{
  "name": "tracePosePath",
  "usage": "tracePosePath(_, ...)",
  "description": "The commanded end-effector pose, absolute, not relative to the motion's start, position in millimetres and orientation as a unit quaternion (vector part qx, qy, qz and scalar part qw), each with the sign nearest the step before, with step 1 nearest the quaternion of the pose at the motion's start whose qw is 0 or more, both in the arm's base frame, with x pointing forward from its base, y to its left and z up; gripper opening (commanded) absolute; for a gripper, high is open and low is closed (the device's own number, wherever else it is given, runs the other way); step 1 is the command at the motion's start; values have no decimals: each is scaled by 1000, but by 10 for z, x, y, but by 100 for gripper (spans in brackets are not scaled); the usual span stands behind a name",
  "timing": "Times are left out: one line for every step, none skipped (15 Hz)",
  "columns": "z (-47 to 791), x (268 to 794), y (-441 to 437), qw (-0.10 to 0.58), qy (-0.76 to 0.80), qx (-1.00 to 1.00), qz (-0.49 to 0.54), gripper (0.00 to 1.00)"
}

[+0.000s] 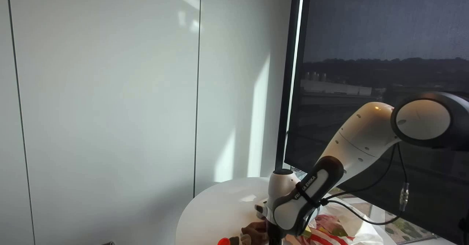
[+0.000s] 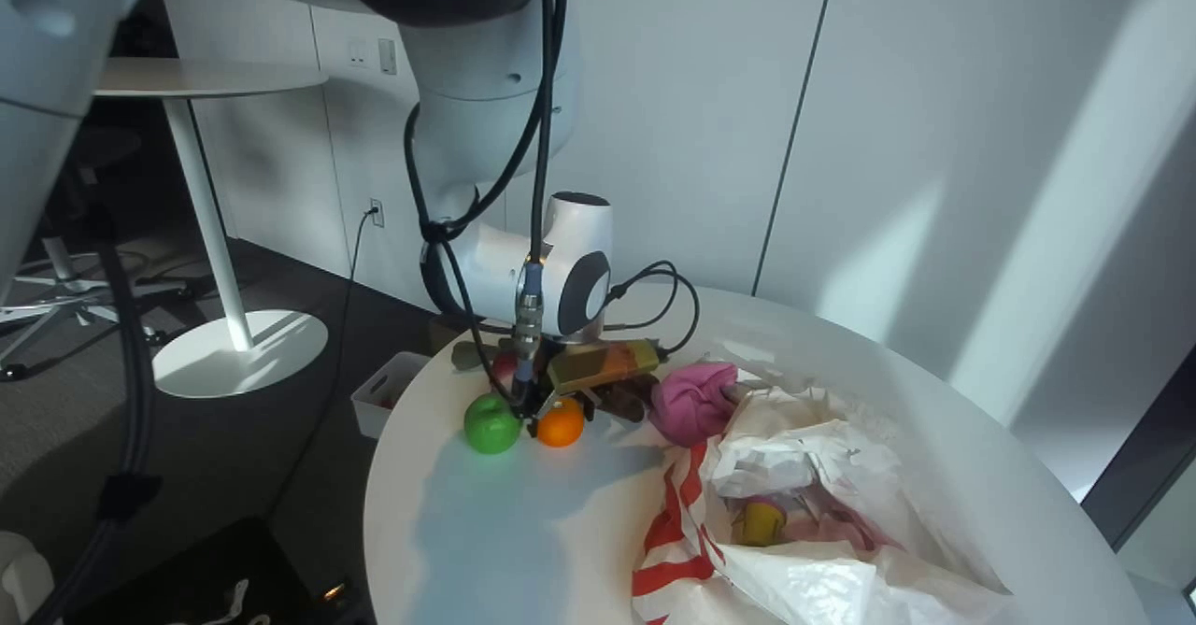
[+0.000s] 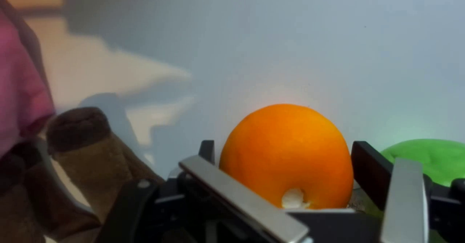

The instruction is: Put the items, which are on the table, inside the plastic

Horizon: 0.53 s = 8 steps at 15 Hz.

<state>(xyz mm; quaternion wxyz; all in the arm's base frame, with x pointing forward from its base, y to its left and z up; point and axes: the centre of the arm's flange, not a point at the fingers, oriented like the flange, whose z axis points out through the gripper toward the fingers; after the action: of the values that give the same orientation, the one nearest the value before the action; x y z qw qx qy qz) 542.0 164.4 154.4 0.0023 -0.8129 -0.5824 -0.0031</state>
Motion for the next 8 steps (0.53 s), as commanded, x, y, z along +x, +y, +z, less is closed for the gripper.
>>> tracePosePath(1546,5457,1696,-16,-589,-808,-13,71)
tracePosePath(1574,5432,1677,-18,-585,-811,-5,64)
tracePosePath(1621,5423,1648,-27,-575,-818,-6,59)
tracePosePath(1698,5407,1576,-30,-565,-825,-2,59)
tracePosePath(1760,5414,1498,-35,-555,-831,-4,59)
tracePosePath(1875,5436,1395,-40,-536,-843,-5,59)
tracePosePath(2005,5454,1292,-45,-518,-854,-9,59)
tracePosePath(2165,5467,1169,-54,-498,-865,-15,59)
